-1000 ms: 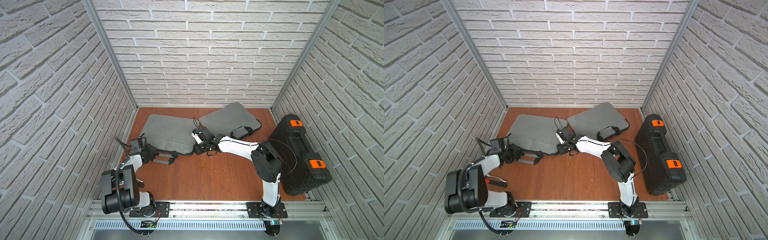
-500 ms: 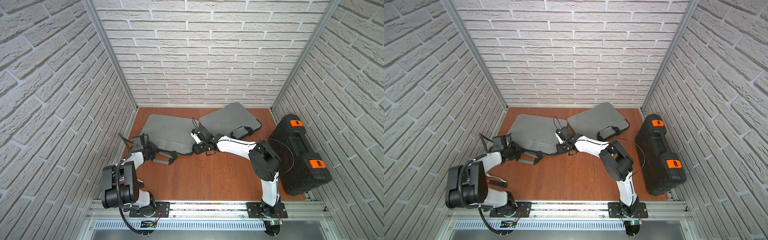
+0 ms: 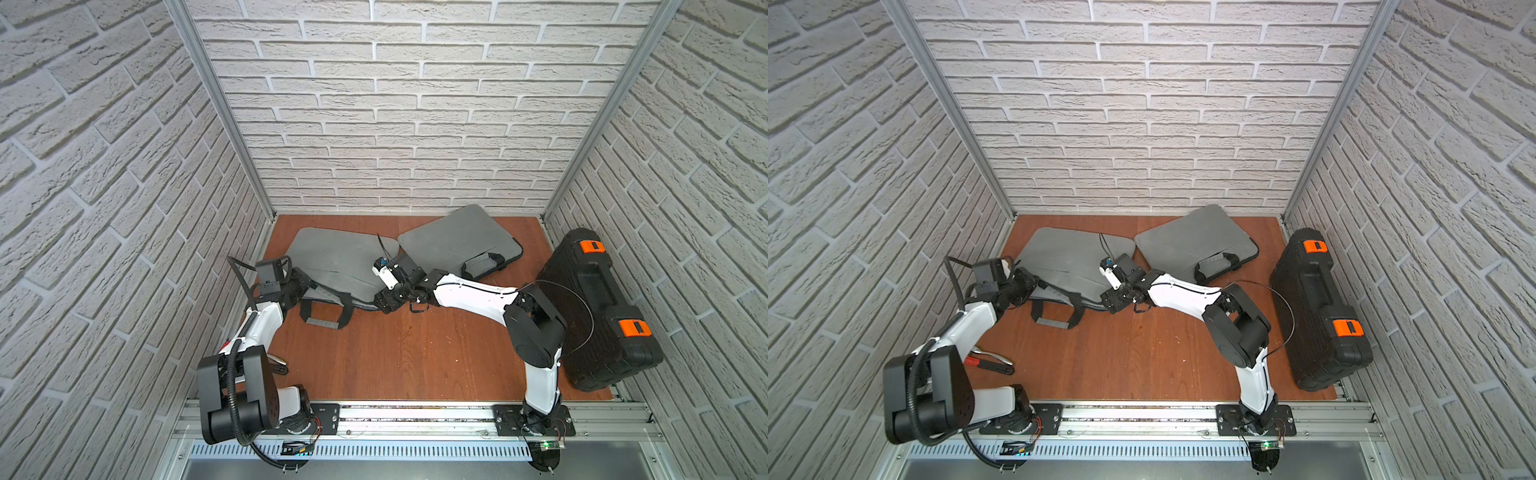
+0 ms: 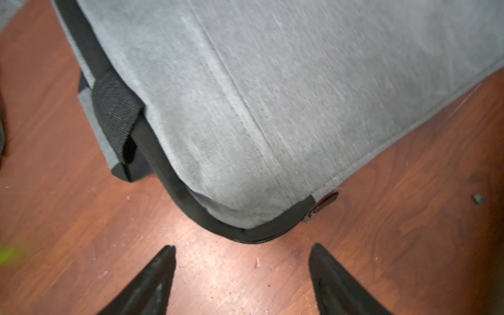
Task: Open the zippered laptop bag and take out the laptop
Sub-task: Open the bag flap on the zippered laptop bag.
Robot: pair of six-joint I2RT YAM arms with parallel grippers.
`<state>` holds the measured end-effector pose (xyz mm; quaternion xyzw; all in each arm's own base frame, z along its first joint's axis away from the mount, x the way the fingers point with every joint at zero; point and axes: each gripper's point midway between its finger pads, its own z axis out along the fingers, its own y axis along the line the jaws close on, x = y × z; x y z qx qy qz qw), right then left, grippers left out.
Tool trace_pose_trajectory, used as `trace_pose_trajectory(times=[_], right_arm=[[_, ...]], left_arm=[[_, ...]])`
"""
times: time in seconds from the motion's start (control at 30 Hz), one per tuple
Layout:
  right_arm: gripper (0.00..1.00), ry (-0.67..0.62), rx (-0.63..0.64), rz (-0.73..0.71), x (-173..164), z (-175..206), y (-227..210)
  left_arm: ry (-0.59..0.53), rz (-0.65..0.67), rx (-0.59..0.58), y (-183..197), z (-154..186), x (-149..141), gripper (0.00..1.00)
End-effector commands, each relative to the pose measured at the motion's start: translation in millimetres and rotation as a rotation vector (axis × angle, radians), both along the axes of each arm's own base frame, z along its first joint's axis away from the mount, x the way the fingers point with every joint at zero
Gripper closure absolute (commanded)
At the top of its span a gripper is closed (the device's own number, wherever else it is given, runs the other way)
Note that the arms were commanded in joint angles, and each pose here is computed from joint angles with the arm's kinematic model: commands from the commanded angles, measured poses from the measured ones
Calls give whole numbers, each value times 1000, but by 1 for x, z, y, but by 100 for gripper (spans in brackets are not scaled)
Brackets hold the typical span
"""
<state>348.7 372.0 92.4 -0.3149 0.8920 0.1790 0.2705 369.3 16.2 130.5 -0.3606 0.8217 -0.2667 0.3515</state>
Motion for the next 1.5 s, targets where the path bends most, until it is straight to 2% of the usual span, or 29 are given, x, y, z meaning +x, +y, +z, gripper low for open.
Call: trace_pose_trajectory(times=[0.0,0.2,0.4,0.43,0.63,0.8,1.0,1.1,1.17,1.27,1.33,1.4,1.47], right_arm=[[14,-161,12,89,6,37,13],[0,-286,-73,141,12,43,20],[0,-367,-123,190,18,45,36],[0,-361,-150,200,19,32,39],[0,-390,-236,188,34,21,55],[0,-393,-233,270,27,10,75],[0,-453,-302,167,50,3,70],[10,-483,-319,148,61,6,71],[26,-516,-323,115,71,10,72],[29,-560,-333,70,86,14,73],[34,-575,-336,46,97,18,73],[48,-577,-331,30,104,20,73],[70,-579,-319,22,109,25,75]], left_arm=[[-103,-52,-62,-14,37,14,100],[-154,-61,-100,-16,63,26,100],[-189,-67,-111,-16,81,30,100],[-191,-67,-113,-16,83,31,100],[-208,-62,-118,-14,90,31,100],[-223,-50,-127,-9,95,32,100],[-241,-46,-129,-6,102,31,100],[-244,-44,-130,-5,103,31,100],[-241,-46,-134,-5,102,30,100],[-238,-44,-139,-5,101,29,100],[-236,-43,-140,-4,100,28,100],[-239,-43,-143,-4,101,28,100],[-241,-43,-143,-2,102,27,100]])
